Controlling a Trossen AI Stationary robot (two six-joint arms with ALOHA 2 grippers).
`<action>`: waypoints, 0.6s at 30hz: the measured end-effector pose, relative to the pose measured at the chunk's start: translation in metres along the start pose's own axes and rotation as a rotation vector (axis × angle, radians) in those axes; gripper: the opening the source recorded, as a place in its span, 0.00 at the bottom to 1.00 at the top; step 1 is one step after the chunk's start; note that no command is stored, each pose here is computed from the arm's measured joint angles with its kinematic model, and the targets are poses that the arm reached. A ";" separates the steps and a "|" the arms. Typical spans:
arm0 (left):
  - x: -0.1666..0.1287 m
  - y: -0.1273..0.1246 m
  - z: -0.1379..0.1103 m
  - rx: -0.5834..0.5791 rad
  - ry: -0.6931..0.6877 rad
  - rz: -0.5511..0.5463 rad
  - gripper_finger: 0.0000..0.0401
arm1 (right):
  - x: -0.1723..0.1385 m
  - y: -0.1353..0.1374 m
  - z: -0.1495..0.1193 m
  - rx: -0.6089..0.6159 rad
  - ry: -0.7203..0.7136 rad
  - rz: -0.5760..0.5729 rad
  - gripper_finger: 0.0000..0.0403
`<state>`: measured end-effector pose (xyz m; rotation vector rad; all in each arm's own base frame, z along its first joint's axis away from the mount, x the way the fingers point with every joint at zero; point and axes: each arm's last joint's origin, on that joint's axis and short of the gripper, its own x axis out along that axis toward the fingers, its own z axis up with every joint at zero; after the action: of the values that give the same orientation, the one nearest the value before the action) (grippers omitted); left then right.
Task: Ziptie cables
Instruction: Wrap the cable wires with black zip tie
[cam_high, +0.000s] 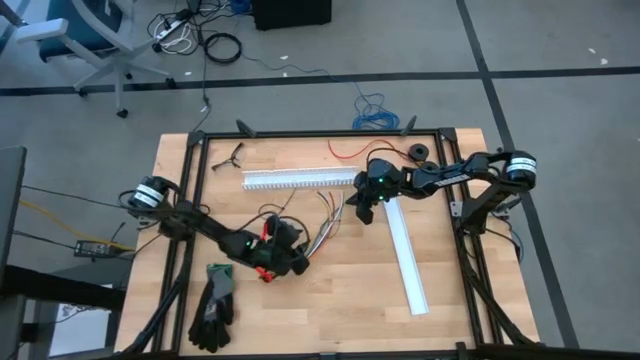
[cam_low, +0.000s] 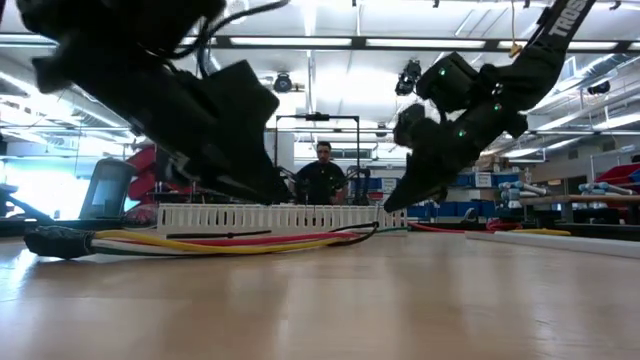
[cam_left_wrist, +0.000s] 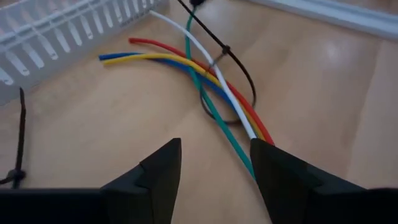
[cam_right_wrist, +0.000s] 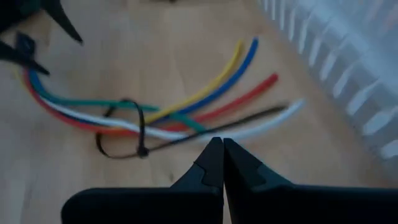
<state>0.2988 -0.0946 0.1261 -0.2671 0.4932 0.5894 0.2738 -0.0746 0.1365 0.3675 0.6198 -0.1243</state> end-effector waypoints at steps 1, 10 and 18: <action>0.004 0.001 0.001 -0.013 -0.007 0.004 0.50 | 0.003 0.000 -0.003 0.001 0.010 0.003 0.00; 0.017 0.006 0.012 -0.038 -0.028 -0.017 0.50 | 0.033 -0.005 -0.019 0.012 -0.007 0.035 0.00; 0.024 0.011 0.016 -0.022 -0.014 -0.030 0.50 | 0.035 0.006 -0.016 0.004 -0.039 0.165 0.00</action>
<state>0.3153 -0.0684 0.1264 -0.2908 0.4691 0.5675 0.2950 -0.0636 0.1055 0.4177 0.5487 0.0256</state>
